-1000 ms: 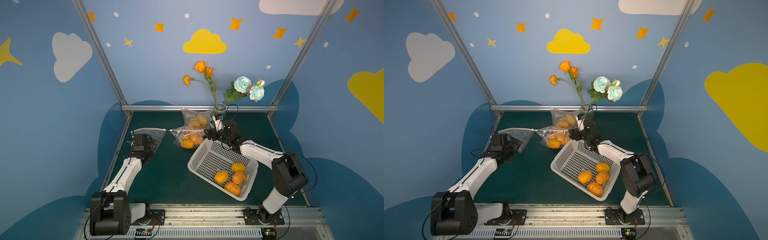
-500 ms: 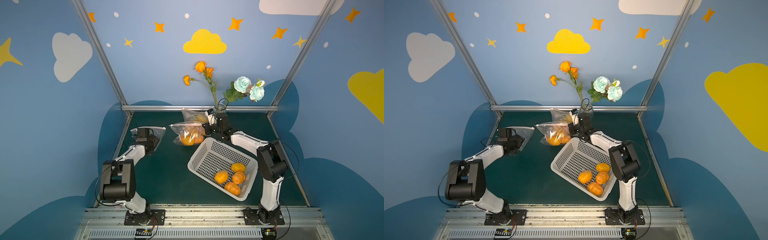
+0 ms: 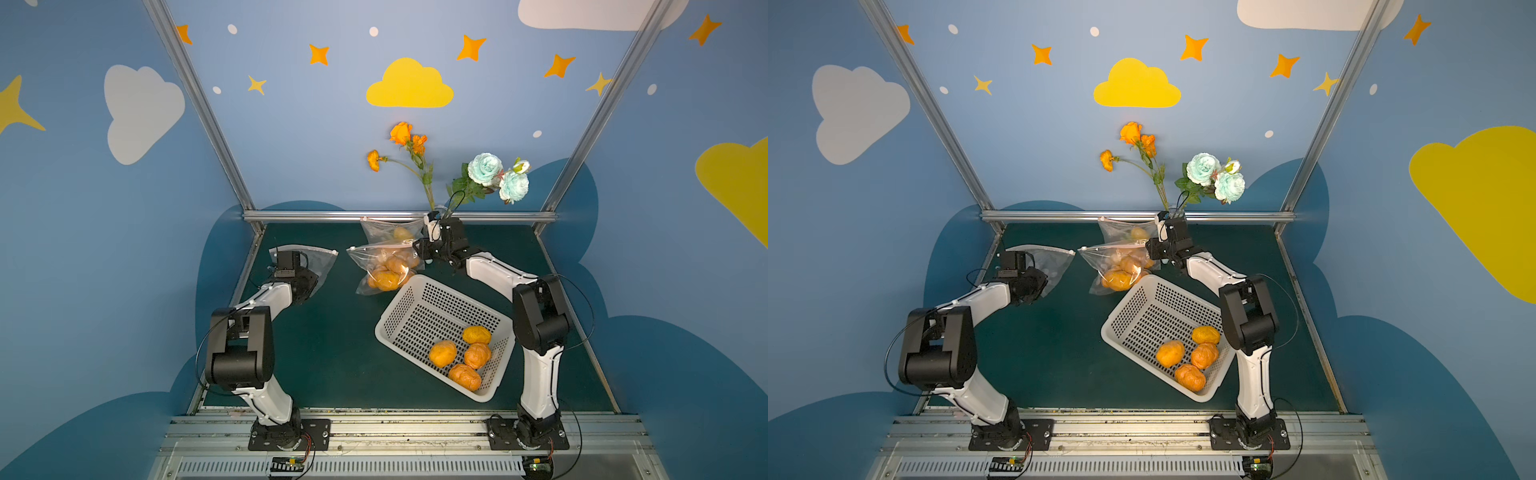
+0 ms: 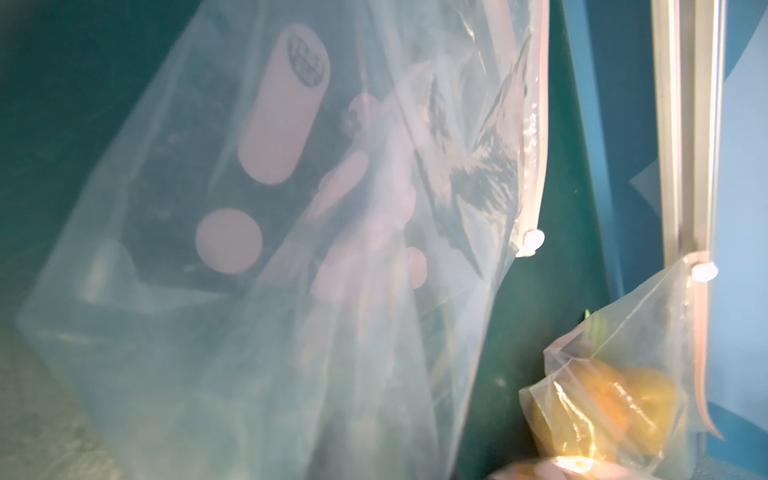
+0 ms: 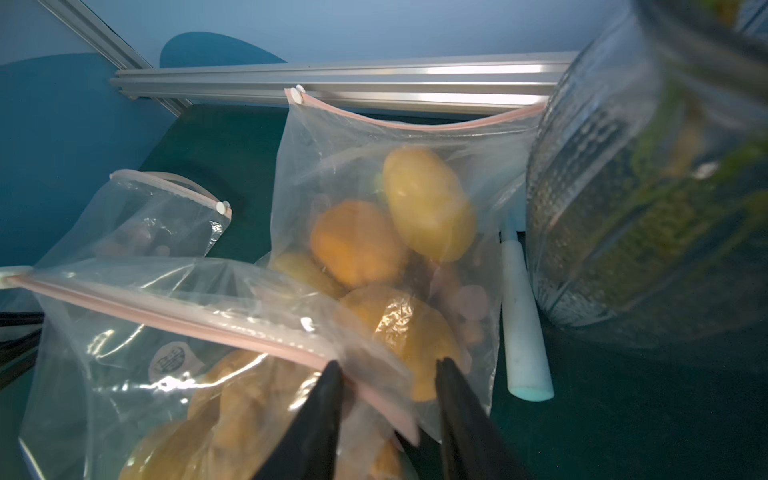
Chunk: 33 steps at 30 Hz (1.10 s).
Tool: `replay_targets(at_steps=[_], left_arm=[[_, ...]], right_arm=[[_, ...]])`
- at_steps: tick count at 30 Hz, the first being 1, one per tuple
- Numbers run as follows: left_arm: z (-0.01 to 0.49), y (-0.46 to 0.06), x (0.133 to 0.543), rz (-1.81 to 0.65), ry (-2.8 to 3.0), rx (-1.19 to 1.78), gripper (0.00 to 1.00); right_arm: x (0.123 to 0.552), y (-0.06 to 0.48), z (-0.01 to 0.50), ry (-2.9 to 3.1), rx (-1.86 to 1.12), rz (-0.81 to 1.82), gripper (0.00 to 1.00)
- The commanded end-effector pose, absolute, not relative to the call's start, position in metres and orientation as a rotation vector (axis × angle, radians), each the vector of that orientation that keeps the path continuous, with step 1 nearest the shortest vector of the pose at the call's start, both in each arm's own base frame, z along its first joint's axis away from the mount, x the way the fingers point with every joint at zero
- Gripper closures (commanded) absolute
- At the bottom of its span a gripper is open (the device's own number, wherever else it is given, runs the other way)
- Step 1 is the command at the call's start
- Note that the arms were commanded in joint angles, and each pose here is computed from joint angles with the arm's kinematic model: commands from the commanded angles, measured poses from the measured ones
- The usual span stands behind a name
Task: Put the potatoes into a zipper bag and zip it
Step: Pick up the zipper food storage bag at the center of the board, then open the zipper of the food storage bag.
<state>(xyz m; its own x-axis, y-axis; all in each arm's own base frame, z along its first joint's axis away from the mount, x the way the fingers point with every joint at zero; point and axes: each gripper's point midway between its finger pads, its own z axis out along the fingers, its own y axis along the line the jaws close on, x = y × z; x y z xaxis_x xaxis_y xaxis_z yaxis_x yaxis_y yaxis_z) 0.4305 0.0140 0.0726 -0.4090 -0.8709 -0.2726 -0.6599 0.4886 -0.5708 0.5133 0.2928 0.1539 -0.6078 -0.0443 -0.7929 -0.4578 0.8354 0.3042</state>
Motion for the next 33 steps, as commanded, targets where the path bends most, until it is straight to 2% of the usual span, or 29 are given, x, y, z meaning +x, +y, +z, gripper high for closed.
replay_targets(at_steps=[1,3,8,16,23,27,33], left_arm=[[0.086,0.015,0.432,-0.514,2.193,-1.225,0.91],[0.093,0.016,0.429,-0.508,2.194,-1.209,0.98],[0.123,0.012,0.421,-0.532,2.167,-1.138,0.98],[0.215,0.007,0.384,-0.592,2.013,-0.959,0.98],[0.273,-0.028,0.337,-0.763,1.914,-0.703,0.98],[0.301,-0.070,0.315,-0.970,1.876,-0.436,0.98],[0.306,-0.103,0.303,-1.057,1.869,-0.285,0.98]], right_arm=[[0.502,0.291,0.179,2.107,-0.385,0.650,0.35],[0.497,0.289,0.188,2.089,-0.394,0.651,0.29],[0.482,0.284,0.207,2.060,-0.411,0.666,0.25],[0.445,0.286,0.247,1.984,-0.449,0.753,0.20],[0.399,0.315,0.283,1.888,-0.550,0.960,0.19],[0.381,0.333,0.298,1.845,-0.580,1.107,0.18],[0.361,0.351,0.311,1.787,-0.574,1.240,0.18]])
